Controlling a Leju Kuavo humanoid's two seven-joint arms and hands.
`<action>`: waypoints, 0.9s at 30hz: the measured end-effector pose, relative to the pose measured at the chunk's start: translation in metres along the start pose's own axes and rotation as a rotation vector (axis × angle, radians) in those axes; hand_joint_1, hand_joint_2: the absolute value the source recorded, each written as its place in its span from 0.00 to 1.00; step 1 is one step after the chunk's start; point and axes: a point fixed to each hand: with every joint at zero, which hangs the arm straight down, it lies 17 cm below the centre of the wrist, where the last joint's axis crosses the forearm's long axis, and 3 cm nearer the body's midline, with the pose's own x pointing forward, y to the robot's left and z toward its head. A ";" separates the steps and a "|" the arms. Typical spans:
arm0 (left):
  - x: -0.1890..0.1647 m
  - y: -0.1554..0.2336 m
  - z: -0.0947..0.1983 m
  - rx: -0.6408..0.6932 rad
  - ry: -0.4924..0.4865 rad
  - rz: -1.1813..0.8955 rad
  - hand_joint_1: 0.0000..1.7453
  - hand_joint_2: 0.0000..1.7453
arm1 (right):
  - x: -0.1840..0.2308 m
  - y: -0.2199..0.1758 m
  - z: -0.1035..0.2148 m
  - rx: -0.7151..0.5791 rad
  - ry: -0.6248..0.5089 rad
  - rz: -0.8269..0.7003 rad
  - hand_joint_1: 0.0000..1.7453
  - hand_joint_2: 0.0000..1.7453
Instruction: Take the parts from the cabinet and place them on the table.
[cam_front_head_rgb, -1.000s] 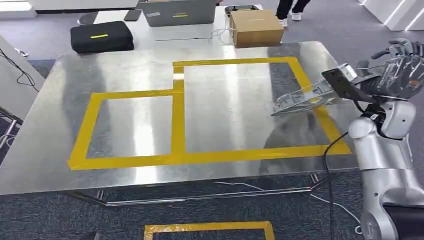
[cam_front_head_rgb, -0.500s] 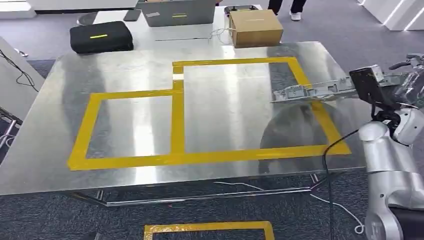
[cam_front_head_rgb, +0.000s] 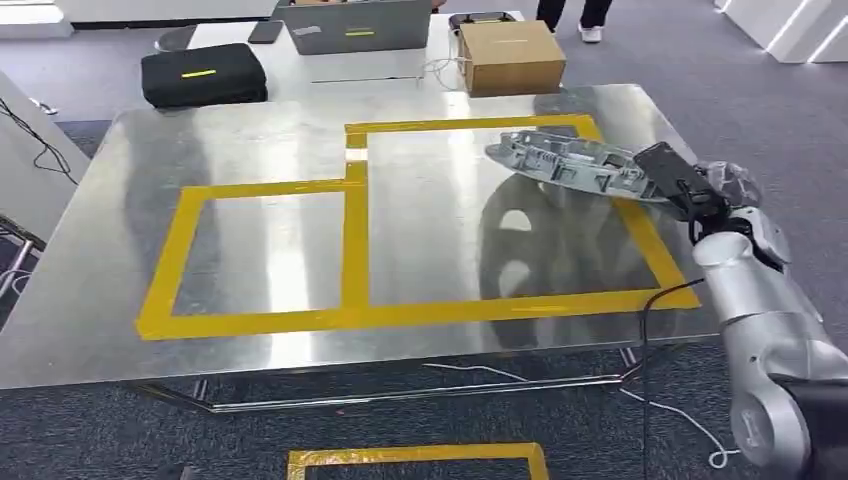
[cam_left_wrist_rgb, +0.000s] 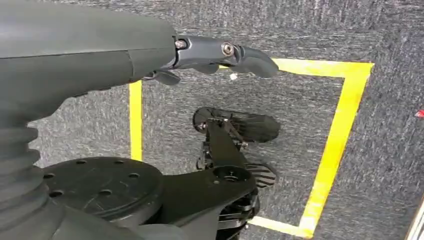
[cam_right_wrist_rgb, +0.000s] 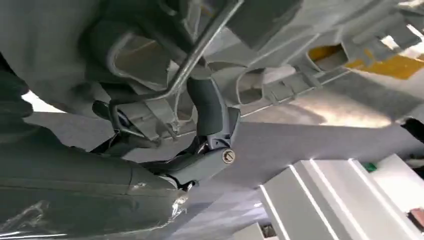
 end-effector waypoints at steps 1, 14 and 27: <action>0.000 0.000 0.000 0.000 0.000 0.000 0.00 1.00 | 0.001 0.003 -0.001 0.014 0.005 0.007 1.00 1.00; 0.000 0.004 0.000 0.007 0.001 0.008 0.00 1.00 | 0.008 0.034 0.000 0.119 0.015 0.047 1.00 1.00; 0.001 0.008 -0.001 0.004 0.001 0.003 0.00 1.00 | 0.101 0.094 0.030 0.278 -0.323 0.140 1.00 1.00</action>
